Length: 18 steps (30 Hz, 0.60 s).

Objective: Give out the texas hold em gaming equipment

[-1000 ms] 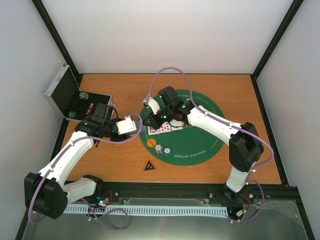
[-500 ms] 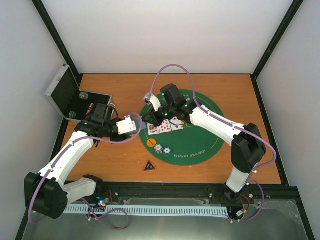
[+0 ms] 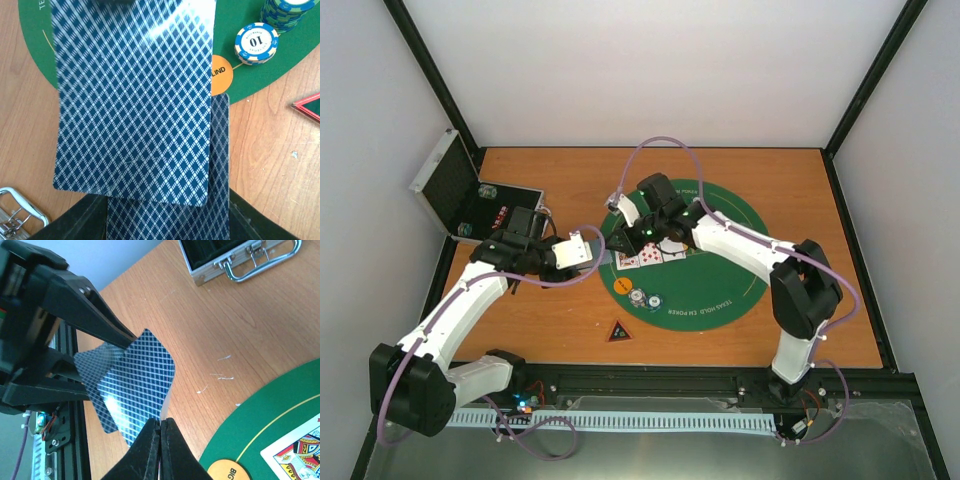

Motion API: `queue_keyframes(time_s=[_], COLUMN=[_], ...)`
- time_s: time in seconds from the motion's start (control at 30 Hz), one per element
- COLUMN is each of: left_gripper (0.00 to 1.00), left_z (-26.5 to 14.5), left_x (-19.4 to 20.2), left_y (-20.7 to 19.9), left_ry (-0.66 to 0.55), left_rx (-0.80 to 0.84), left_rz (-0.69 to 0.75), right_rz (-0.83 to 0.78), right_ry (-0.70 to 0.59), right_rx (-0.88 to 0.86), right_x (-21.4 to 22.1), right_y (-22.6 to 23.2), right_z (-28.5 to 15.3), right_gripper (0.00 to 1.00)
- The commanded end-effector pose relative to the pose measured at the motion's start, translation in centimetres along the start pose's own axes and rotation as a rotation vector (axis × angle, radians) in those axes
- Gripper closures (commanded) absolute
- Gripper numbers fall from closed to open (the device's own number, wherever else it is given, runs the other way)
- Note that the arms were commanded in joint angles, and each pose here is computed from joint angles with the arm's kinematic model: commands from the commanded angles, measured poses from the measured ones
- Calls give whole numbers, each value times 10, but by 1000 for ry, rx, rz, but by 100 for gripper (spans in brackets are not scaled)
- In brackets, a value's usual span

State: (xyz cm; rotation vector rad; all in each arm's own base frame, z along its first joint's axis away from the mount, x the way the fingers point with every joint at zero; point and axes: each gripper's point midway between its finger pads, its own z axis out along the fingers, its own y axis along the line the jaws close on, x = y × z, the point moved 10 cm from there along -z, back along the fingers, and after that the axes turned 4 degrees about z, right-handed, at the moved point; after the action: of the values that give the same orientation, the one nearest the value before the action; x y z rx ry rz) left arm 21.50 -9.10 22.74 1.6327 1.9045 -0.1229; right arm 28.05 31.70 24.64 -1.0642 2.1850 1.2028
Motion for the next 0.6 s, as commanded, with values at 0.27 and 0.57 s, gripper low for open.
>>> queue_keyframes(time_s=[0.27, 0.57], left_gripper=[51, 52], left_z=[-8, 8], left_x=[-11, 2], left_y=[7, -4], left_ry=[-67, -36], left_rx=[-34, 17], left_rz=[34, 22], right_rz=[-8, -19], right_ry=[29, 28], right_rx=[-77, -15], right_x=[2, 6], right_y=[2, 0], right_z=[22, 13], right_gripper=[97, 97])
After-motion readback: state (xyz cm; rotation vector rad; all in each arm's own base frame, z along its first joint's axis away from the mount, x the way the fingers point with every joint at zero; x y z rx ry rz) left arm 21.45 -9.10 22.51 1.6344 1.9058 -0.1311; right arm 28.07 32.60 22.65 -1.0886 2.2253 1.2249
